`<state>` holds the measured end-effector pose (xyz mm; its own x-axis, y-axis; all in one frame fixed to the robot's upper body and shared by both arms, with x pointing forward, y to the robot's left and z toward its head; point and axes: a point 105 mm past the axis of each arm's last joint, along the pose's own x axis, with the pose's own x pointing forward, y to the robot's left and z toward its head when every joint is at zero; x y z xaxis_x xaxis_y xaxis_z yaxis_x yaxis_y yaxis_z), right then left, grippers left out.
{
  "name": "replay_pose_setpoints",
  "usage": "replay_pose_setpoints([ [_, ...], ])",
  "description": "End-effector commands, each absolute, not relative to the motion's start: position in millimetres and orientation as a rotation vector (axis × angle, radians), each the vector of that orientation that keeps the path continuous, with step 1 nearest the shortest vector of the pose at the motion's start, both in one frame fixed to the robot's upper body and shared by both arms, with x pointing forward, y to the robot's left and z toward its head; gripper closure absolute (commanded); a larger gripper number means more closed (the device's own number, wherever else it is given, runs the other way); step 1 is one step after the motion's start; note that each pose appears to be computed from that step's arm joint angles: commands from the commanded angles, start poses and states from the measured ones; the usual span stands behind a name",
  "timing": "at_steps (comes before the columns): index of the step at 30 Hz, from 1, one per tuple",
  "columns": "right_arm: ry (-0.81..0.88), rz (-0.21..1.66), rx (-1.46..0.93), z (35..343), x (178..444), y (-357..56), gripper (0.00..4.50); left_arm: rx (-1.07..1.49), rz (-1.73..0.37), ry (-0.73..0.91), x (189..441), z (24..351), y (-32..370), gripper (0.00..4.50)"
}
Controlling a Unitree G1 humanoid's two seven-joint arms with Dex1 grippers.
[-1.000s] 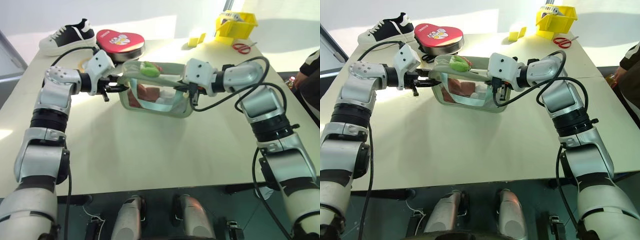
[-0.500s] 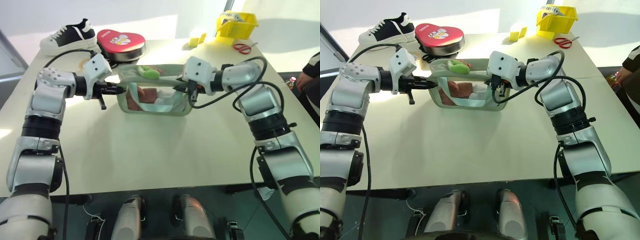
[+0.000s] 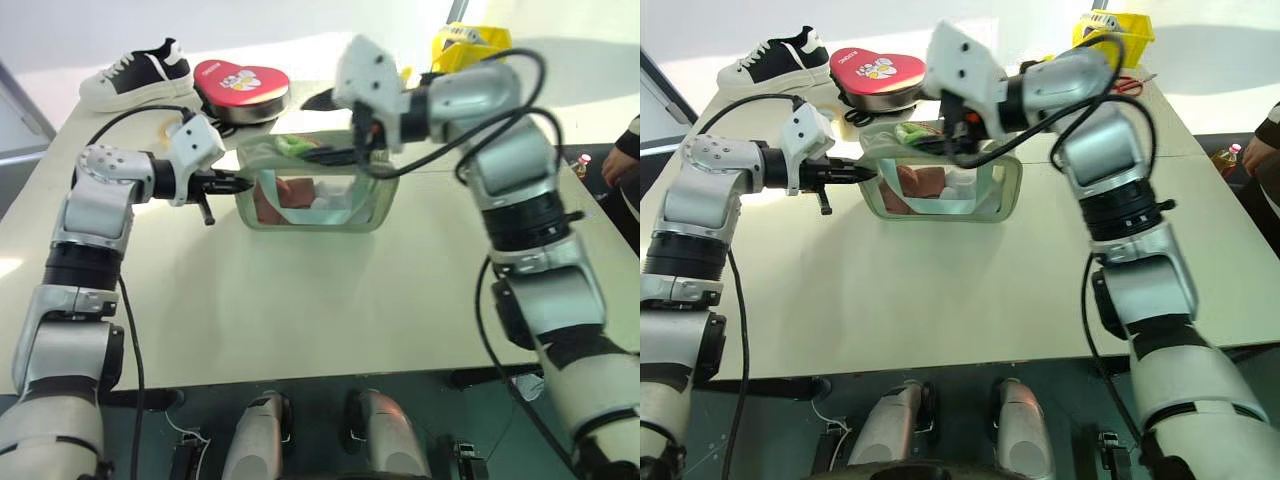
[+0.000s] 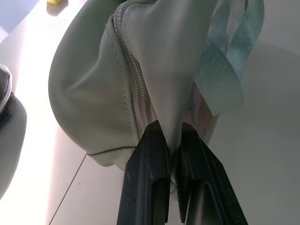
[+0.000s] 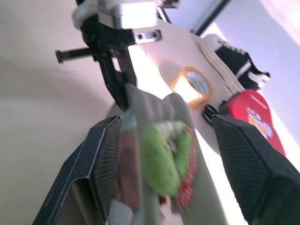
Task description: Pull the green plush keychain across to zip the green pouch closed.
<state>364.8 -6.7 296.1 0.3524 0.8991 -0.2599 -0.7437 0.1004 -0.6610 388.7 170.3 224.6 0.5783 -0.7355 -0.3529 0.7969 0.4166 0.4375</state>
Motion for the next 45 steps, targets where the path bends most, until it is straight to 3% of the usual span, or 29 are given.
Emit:
replay_pose_setpoints([
  [1,-0.260,1.180,-0.843,297,373,-7,1.32,0.631,-0.955,0.051,386,241,169,4.50],
  [3,-0.255,1.165,-0.842,297,378,-8,1.32,0.634,-0.946,0.045,387,243,170,4.50],
  [6,-0.239,1.145,-0.834,297,384,-14,2.13,0.634,-0.934,0.039,388,244,171,4.50],
  [10,-0.247,1.137,-0.810,303,383,-18,4.21,0.629,-0.936,0.034,389,245,170,4.50],
  [11,-0.260,1.134,-0.795,307,382,-18,4.46,0.628,-0.935,0.033,389,245,170,4.50],
  [18,-0.270,1.102,-0.710,331,372,-44,4.46,0.624,-0.932,0.025,391,245,168,4.50],
  [22,-0.220,0.899,-0.766,335,391,-88,4.46,0.623,-0.936,0.029,390,243,168,4.50],
  [27,-0.115,0.511,-1.090,315,417,-175,4.46,0.621,-0.939,0.043,388,241,171,4.50],
  [30,-0.080,0.426,-1.168,300,419,-196,4.46,0.623,-0.938,0.047,387,241,172,4.50],
  [35,-0.033,0.422,-1.079,241,426,-191,4.46,0.622,-0.937,0.046,389,242,171,4.50],
  [38,0.005,0.456,-0.855,200,430,-170,4.46,0.619,-0.945,0.046,389,242,167,4.50],
  [42,0.057,0.497,-0.666,170,428,-145,4.46,0.618,-0.951,0.044,389,242,165,4.50],
  [45,0.074,0.501,-0.654,161,426,-141,4.46,0.618,-0.951,0.043,389,242,165,4.50],
])
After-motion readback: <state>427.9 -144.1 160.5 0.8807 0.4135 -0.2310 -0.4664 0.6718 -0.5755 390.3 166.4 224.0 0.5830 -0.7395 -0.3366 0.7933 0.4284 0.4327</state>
